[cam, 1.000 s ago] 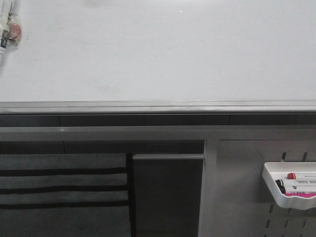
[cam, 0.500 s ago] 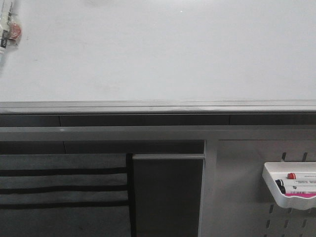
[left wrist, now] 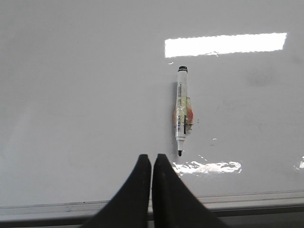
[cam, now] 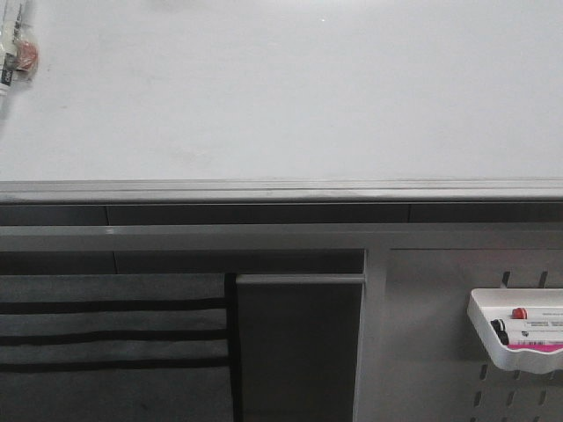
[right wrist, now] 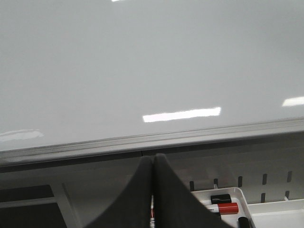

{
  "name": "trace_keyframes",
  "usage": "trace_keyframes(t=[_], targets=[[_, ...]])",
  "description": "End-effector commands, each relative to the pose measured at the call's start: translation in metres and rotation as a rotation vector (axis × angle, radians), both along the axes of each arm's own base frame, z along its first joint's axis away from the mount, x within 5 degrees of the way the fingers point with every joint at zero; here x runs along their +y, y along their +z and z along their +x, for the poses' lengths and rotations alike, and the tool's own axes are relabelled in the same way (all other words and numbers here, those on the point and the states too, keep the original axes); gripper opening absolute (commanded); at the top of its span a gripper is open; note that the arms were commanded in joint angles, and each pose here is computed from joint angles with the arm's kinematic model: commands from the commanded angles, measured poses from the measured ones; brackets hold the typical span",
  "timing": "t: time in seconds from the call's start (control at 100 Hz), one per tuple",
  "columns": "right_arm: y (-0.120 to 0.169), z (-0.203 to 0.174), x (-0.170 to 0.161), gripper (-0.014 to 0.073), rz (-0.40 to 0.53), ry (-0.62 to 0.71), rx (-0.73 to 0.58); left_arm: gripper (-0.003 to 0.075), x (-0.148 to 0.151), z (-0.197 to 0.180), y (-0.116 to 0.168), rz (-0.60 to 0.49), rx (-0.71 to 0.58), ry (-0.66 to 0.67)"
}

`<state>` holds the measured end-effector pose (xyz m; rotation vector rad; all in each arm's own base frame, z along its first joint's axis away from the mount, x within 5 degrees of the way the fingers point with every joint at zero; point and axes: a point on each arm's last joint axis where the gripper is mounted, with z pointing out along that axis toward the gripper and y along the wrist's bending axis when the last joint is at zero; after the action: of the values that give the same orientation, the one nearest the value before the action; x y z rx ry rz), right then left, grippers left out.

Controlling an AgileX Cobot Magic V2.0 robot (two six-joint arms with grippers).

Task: Write number 3 on whiteboard

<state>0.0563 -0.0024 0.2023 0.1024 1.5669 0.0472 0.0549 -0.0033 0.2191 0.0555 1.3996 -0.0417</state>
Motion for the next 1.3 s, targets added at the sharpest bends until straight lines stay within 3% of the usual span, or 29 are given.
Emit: trace_keyframes(t=[0.0, 0.41, 0.75, 0.84, 0.95, 1.14, 1.29], targets=[[-0.001, 0.0, 0.0, -0.0069, -0.023, 0.001, -0.064, -0.002, 0.0, -0.004, 0.006, -0.015, -0.094, -0.004], [-0.001, 0.0, 0.0, -0.0069, -0.023, 0.001, -0.066, -0.002, 0.0, -0.004, 0.006, -0.015, -0.094, -0.004], [0.022, -0.004, 0.001, -0.0069, -0.033, 0.005, -0.157, -0.002, 0.001, -0.005, 0.011, -0.042, -0.121, -0.004], [0.039, -0.007, 0.001, -0.0069, -0.033, 0.004, -0.162, -0.002, 0.002, -0.009, 0.028, -0.107, -0.149, -0.014], [0.064, -0.009, 0.001, -0.0069, -0.027, 0.014, -0.113, -0.002, 0.001, -0.017, 0.06, -0.108, -0.148, -0.034], [0.108, 0.005, 0.004, -0.0069, -0.128, 0.078, 0.01, -0.002, -0.004, -0.016, 0.11, -0.068, 0.057, -0.075], [0.133, 0.027, 0.008, -0.0069, -0.135, 0.119, 0.152, -0.002, -0.007, -0.002, 0.139, -0.024, 0.21, -0.085]])
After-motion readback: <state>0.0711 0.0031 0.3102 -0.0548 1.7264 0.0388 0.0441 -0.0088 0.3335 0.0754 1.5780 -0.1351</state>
